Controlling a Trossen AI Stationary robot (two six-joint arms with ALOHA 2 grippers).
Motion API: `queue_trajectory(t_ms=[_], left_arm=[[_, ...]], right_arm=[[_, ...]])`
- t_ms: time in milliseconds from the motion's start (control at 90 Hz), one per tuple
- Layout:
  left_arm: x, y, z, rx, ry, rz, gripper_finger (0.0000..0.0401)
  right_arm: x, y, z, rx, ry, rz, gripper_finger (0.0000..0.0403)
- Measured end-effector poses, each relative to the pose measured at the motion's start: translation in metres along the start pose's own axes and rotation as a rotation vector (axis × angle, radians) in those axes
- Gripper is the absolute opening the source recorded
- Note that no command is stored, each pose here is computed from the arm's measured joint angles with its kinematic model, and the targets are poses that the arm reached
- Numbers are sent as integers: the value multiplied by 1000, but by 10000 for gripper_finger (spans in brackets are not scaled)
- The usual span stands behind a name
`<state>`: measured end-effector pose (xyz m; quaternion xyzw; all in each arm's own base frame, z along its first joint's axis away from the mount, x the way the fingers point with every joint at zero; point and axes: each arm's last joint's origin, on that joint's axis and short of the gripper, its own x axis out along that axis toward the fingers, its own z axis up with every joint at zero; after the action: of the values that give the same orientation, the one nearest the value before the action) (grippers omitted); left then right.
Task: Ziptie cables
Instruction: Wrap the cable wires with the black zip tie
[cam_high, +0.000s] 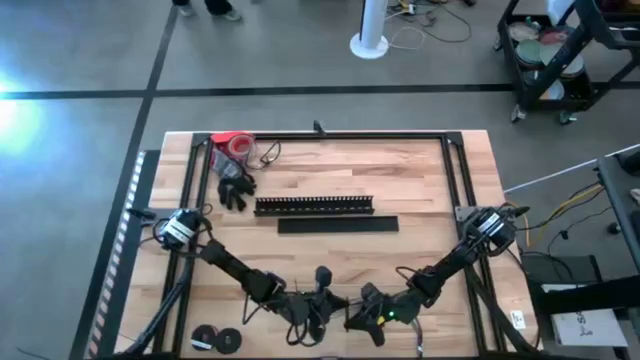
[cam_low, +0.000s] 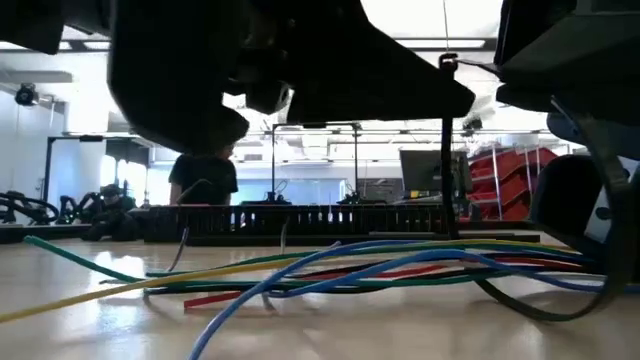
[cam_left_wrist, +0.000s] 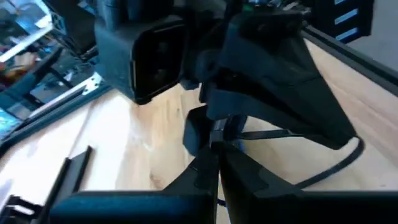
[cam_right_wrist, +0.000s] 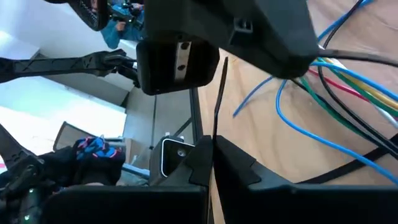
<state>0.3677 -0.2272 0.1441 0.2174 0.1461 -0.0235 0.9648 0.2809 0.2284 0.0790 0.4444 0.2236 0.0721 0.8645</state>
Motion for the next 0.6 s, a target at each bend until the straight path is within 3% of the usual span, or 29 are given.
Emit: queue_trajectory(t_ms=[600], left_arm=[[-1, -2, 2, -2, -7, -4, 0]], right_arm=[[0, 0, 2, -17, -51, -10, 0]])
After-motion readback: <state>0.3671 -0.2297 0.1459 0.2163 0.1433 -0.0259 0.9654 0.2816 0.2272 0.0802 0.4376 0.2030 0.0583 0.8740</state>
